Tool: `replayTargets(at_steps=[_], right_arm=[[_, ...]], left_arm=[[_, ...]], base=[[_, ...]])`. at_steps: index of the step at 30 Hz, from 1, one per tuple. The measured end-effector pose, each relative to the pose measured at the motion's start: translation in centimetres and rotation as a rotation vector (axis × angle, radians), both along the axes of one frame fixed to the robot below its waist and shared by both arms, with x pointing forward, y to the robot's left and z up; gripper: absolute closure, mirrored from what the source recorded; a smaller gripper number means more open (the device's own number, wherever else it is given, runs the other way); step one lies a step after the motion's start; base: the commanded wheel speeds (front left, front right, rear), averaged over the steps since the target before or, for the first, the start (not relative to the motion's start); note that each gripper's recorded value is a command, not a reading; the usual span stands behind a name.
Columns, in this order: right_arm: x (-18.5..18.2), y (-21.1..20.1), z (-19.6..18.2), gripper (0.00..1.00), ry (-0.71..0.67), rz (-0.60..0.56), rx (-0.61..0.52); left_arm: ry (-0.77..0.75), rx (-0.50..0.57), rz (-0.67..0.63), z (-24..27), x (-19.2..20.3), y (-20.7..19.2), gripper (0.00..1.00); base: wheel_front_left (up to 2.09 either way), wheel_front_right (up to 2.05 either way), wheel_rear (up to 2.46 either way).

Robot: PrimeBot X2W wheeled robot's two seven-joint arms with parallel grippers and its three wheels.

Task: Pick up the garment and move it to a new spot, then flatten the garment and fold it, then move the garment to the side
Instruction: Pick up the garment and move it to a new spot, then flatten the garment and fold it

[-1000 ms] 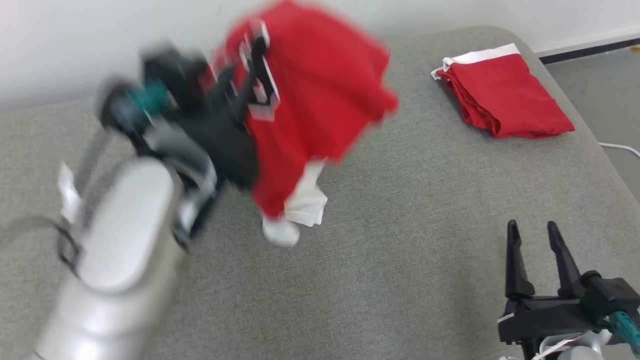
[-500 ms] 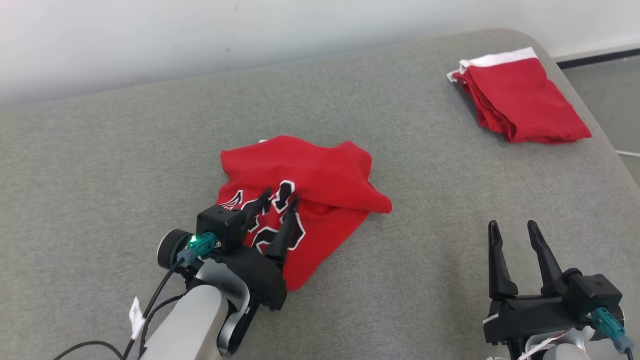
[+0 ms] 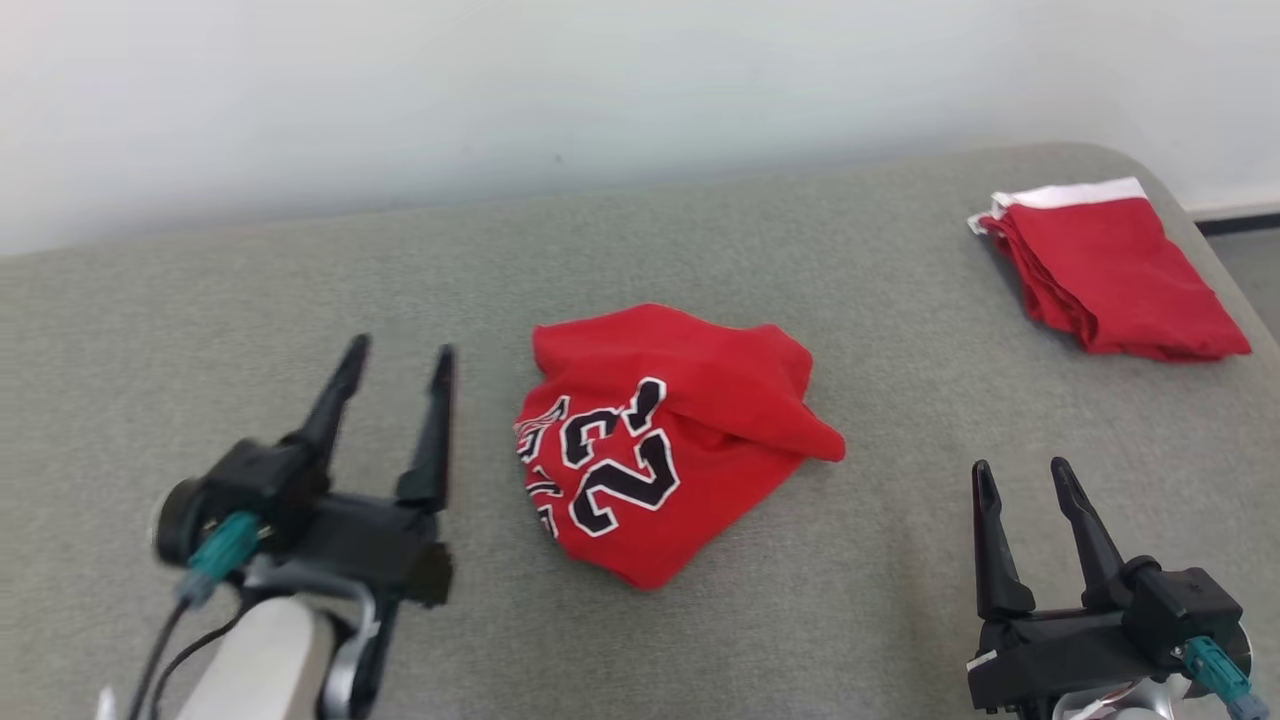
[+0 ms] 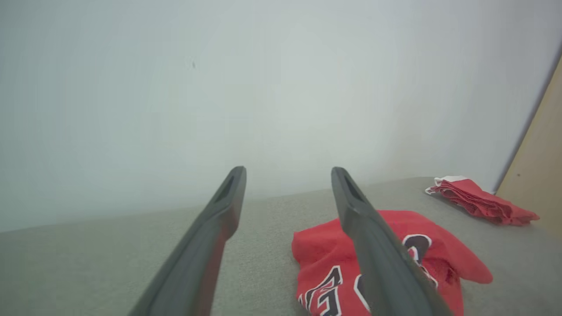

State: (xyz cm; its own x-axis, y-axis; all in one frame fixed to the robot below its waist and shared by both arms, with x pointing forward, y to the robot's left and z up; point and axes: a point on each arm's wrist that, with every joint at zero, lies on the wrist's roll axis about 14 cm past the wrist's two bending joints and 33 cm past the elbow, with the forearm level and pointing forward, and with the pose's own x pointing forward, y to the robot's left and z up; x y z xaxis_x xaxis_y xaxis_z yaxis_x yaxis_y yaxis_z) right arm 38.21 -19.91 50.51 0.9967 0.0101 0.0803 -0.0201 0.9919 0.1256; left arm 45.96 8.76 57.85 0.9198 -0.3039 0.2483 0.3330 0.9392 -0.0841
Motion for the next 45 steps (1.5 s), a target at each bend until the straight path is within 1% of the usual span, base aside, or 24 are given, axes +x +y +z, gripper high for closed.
replayTargets(at_steps=[2, 3, 4, 6, 8, 9, 14, 19, 30, 45], right_arm=[[0.1, 0.7, 0.3, 0.0, -0.01, 0.021, 0.0], [0.1, 0.7, 0.3, 0.0, -0.01, 0.021, 0.0], [0.2, 1.2, 0.5, 0.0, -0.016, 0.039, -0.001], [0.3, 1.7, 0.7, 0.0, -0.022, 0.055, -0.003], [0.4, 2.2, 0.9, 0.0, -0.028, 0.069, -0.004], [0.4, 2.2, 0.9, 0.0, -0.028, 0.069, -0.004], [0.5, 3.1, 1.2, 0.0, -0.039, 0.098, -0.006], [0.4, 3.8, 1.1, 0.0, -0.035, 0.121, -0.01], [-0.9, 4.2, 0.0, 0.0, -0.002, 0.136, -0.006], [-1.1, 4.9, -1.1, 0.0, 0.033, 0.153, 0.003]], left_arm=[[-0.007, -0.002, 0.066, 0.1, -0.7, 2.5, 0.0], [-0.007, -0.002, 0.066, 0.1, -0.7, 2.5, 0.0], [-0.01, 0.003, 0.124, 0.1, -1.6, 4.6, 0.0], [-0.012, 0.001, 0.171, 0.0, -2.7, 6.3, 0.0], [-0.014, 0.004, 0.209, -0.1, -3.8, 7.7, 0.0], [-0.014, 0.004, 0.209, -0.1, -3.8, 7.7, 0.0], [-0.003, 0.0, 0.285, -0.9, -6.3, 10.1, 0.0], [0.037, -0.014, 0.301, -2.5, -8.0, 10.7, 0.0], [0.065, -0.035, 0.315, -3.8, -9.9, 11.9, 0.0], [0.104, -0.029, 0.331, -5.2, -10.5, 12.2, 0.0]], base=[[0.0, 0.0, 0.0], [0.0, 0.0, 0.0], [0.0, 0.0, 0.0], [0.0, 0.0, 0.0], [0.0, 0.0, 0.0], [0.0, 0.0, 0.0], [0.0, 0.0, 0.0], [0.0, 0.0, 0.0], [0.0, 0.0, 0.0], [0.0, 0.0, 0.0]])
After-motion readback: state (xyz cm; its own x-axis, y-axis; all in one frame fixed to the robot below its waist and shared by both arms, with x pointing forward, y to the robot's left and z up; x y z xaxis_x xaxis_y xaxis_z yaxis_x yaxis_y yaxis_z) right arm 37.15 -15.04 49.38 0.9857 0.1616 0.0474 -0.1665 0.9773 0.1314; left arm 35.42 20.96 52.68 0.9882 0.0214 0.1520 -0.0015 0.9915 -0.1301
